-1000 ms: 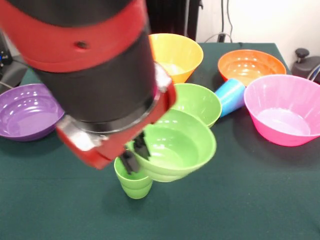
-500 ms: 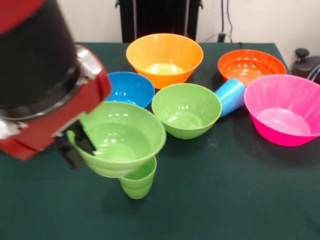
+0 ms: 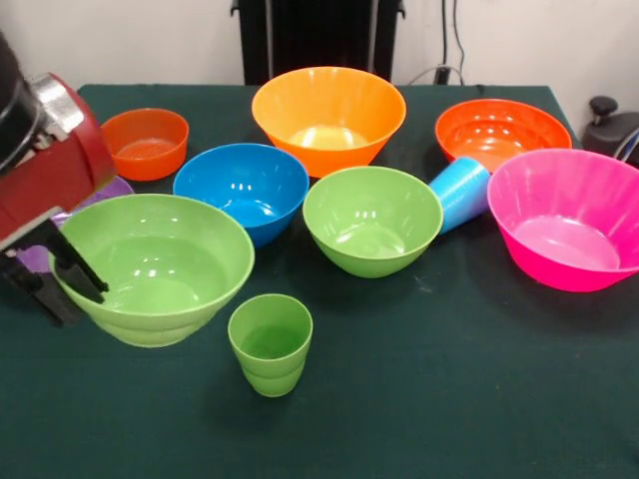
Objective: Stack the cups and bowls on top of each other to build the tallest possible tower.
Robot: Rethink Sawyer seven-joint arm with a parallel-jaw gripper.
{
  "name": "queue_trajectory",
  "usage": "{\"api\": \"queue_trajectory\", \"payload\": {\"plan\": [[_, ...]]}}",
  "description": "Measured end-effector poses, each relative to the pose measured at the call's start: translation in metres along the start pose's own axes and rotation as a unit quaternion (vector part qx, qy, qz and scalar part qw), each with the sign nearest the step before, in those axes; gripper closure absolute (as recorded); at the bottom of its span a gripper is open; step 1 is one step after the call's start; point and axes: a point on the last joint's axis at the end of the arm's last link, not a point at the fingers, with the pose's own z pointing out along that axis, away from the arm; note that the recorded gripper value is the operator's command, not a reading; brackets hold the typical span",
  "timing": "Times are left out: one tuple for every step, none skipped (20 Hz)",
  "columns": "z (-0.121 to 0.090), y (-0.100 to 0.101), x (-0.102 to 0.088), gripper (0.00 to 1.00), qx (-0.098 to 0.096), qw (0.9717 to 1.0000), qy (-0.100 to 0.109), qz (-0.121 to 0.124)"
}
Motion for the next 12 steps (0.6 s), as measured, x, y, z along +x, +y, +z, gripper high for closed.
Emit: {"api": "queue_trajectory", "payload": {"plan": [[0.001,-0.003,0.004,1.0,-0.001,1.0,-0.001,0.003],[0.002,-0.005,0.006,1.0,-0.002,1.0,-0.001,0.004],[0.003,-0.005,0.006,1.0,-0.003,1.0,-0.001,0.004],[0.006,-0.007,0.008,1.0,-0.005,1.0,-0.001,0.005],[0.007,-0.008,0.009,1.0,-0.007,1.0,-0.001,0.006],[0.01,-0.009,0.01,1.0,-0.009,0.9999,-0.002,0.007],[0.014,-0.01,0.011,1.0,-0.011,0.9999,-0.001,0.007],[0.018,-0.01,0.011,1.0,-0.014,0.9999,-0.001,0.007],[0.019,-0.01,0.011,1.0,-0.015,0.9999,-0.001,0.007],[0.023,-0.01,0.011,1.0,-0.018,0.9998,-0.002,0.007],[0.026,-0.01,0.011,1.0,-0.021,0.9998,-0.002,0.007],[0.032,-0.01,0.01,1.0,-0.026,0.9996,-0.004,0.007]]}}
